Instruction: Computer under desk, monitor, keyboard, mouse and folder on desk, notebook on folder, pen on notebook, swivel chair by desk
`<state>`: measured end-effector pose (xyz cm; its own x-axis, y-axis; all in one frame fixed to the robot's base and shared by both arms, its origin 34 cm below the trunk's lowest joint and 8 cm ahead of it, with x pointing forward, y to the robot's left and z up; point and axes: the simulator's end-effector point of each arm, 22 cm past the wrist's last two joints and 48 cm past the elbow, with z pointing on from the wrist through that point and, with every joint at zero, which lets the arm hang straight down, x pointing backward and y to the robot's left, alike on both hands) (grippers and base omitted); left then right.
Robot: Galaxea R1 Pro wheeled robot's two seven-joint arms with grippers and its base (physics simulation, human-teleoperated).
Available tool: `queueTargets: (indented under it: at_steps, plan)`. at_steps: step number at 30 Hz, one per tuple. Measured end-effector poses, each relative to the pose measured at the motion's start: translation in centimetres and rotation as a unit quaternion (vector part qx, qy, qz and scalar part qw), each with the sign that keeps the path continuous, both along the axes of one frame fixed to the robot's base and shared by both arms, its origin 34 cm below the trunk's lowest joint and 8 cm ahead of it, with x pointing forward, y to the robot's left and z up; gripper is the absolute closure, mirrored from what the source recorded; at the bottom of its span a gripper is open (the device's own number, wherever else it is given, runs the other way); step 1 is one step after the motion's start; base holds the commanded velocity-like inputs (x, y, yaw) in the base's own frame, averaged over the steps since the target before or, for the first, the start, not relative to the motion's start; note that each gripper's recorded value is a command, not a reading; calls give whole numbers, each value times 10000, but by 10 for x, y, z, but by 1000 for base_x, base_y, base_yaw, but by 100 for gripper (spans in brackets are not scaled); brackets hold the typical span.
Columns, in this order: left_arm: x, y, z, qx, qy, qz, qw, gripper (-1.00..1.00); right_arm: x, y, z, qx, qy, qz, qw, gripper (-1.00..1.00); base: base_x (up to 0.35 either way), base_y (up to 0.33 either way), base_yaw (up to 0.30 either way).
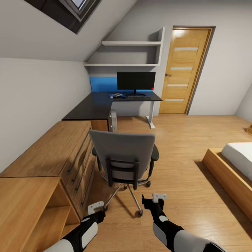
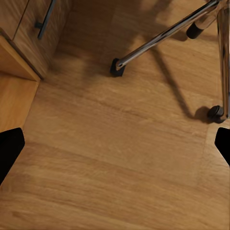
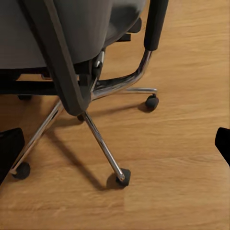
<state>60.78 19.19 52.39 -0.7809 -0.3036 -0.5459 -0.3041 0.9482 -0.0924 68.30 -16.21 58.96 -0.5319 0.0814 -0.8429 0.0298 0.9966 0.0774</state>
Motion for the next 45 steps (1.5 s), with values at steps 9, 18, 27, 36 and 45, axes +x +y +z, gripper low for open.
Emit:
queueTargets:
  at_steps: [9, 18, 27, 36, 45]
  plan:
    - [-1, -1, -16, 0, 0, -13, 10000, -100, -1, 1, -16, -1, -2, 7, 10000, -100, 0, 0, 16]
    - [-3, -2, -33, 2, -5, -35, 10000, -100, -3, -1, -33, -1, -11, -13, 10000, -100, 0, 0, 0]
    - [-6, -1, -51, 7, 4, -32, 10000, -100, -5, -3, -50, -8, -13, -22, 10000, -100, 0, 0, 0]
    - [-9, -4, -69, -12, 23, -58, 10000, -100, -7, -2, -68, -7, -10, -16, 10000, -100, 0, 0, 0]
    - [-12, -5, -88, -44, 30, -65, 10000, -100, -9, 3, -84, 18, -11, 33, 10000, -100, 0, 0, 0]
